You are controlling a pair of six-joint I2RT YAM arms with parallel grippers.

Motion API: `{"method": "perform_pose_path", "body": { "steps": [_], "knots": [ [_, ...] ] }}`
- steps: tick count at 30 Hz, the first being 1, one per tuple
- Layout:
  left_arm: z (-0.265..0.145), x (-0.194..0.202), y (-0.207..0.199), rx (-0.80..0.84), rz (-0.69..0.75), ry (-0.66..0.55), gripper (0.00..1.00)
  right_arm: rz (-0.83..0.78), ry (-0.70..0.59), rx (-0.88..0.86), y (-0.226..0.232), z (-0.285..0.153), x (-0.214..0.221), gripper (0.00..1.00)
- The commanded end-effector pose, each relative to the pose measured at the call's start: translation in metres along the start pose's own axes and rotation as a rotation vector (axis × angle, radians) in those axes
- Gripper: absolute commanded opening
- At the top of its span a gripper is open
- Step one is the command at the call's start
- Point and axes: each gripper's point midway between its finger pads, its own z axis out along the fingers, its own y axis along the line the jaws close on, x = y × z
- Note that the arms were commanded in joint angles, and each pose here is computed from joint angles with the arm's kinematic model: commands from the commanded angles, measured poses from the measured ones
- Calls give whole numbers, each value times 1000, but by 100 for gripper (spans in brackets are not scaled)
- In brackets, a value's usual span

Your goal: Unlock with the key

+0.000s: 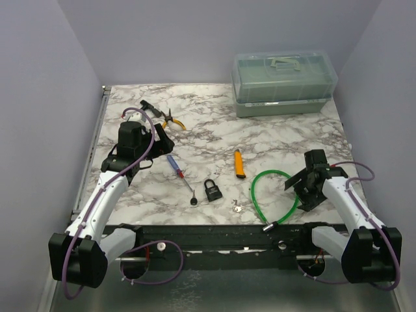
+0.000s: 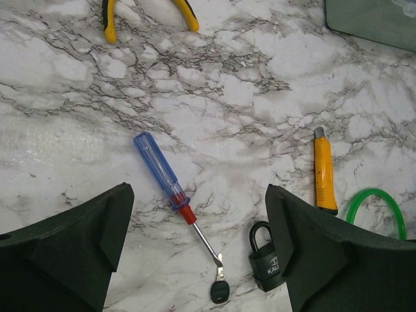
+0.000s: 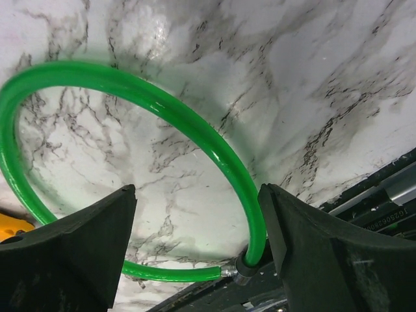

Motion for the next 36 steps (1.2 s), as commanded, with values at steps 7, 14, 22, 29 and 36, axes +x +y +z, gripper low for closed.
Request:
{"method": "perform_pose_path", "body": {
  "steps": [7, 14, 22, 29, 36],
  "knots": [
    [-4, -8, -5, 8, 16, -6, 89, -49, 15, 57, -6, 12, 15, 77],
    [-4, -8, -5, 8, 15, -7, 89, -67, 66, 15, -1, 16, 30, 60],
    [-3, -7, -5, 5, 14, -5, 89, -79, 65, -16, 5, 20, 31, 34],
    [-3, -7, -5, 4, 12, -5, 89, -52, 2, -75, 30, 8, 13, 22],
    [-2, -5, -5, 7, 9, 2, 89, -56, -138, -108, 68, -13, -28, 19]
  ]
}}
